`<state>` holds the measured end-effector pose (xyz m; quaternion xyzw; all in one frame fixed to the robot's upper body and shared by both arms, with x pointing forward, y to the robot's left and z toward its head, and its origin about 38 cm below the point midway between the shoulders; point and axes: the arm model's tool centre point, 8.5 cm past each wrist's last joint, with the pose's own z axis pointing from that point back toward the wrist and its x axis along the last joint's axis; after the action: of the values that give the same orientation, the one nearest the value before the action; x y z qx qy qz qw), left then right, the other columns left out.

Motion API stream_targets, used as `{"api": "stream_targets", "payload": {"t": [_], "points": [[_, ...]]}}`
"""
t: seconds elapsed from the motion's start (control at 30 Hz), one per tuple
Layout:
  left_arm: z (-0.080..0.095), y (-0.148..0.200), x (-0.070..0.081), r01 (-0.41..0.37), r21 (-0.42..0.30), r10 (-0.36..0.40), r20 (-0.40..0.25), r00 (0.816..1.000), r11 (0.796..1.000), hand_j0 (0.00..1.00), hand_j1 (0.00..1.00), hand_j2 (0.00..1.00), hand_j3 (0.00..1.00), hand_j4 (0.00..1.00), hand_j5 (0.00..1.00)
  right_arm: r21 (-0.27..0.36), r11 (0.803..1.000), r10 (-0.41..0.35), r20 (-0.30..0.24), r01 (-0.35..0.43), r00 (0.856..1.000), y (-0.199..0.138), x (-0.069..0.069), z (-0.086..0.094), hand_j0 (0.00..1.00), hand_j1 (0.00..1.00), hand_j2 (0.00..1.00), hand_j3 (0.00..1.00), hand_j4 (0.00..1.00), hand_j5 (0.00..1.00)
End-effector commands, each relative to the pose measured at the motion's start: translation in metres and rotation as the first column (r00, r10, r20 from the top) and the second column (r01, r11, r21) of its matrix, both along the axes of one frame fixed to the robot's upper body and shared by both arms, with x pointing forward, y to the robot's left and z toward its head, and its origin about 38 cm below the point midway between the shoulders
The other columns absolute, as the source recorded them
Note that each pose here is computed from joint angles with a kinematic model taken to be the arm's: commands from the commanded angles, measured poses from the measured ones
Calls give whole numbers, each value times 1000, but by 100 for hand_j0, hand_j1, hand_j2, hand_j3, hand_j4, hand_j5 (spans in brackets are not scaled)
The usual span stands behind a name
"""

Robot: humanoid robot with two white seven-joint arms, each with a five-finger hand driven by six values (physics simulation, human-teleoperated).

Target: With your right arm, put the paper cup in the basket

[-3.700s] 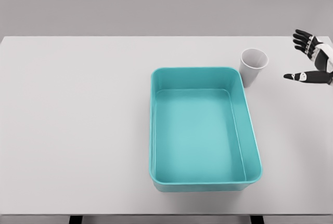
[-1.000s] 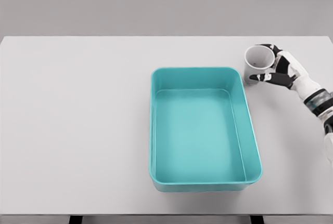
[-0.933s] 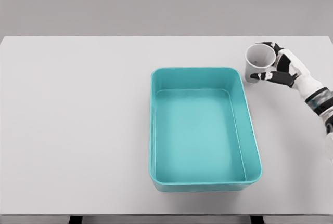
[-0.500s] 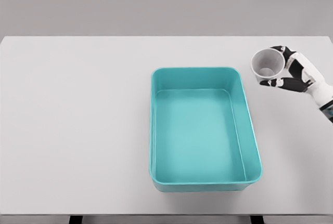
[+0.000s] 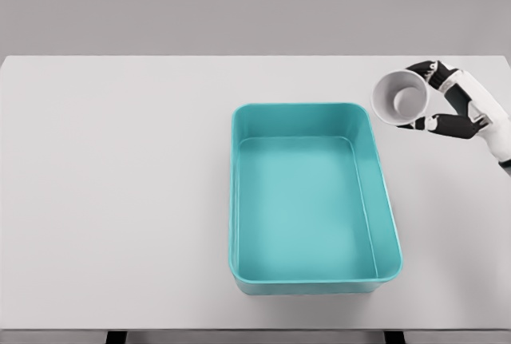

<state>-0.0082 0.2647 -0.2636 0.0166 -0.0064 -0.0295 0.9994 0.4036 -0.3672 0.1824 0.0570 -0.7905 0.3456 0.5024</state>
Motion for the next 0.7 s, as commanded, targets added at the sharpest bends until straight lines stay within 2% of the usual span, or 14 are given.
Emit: {"api": "stream_targets", "payload": {"t": [0.0,0.17,0.37,0.53,0.6,0.67], "points": [[0,0,0,0,0,0,0,1000,1000,100,100,100,100,100,100,-6,999,42,59,-42,997,13,-4,19,59,59,59,59,59,59],[0,0,0,0,0,0,0,1000,1000,100,100,100,100,100,100,-50,994,100,122,-94,988,32,-14,34,59,59,59,59,59,59],[0,0,0,0,0,0,0,1000,1000,100,100,100,100,100,100,-105,984,161,170,-145,972,53,-28,44,59,59,59,59,59,59],[0,0,0,0,0,0,0,1000,1000,100,100,100,100,100,100,-140,974,207,226,-178,952,63,-41,48,59,59,59,59,59,59],[0,0,0,0,0,0,0,1000,1000,100,100,100,100,100,100,-153,971,217,225,-185,950,67,-41,46,59,59,59,59,59,59],[0,0,-1,0,0,0,-2,1000,1000,100,100,100,100,100,100,-172,962,249,226,-213,942,77,-43,43,59,59,59,59,59,59]]}}
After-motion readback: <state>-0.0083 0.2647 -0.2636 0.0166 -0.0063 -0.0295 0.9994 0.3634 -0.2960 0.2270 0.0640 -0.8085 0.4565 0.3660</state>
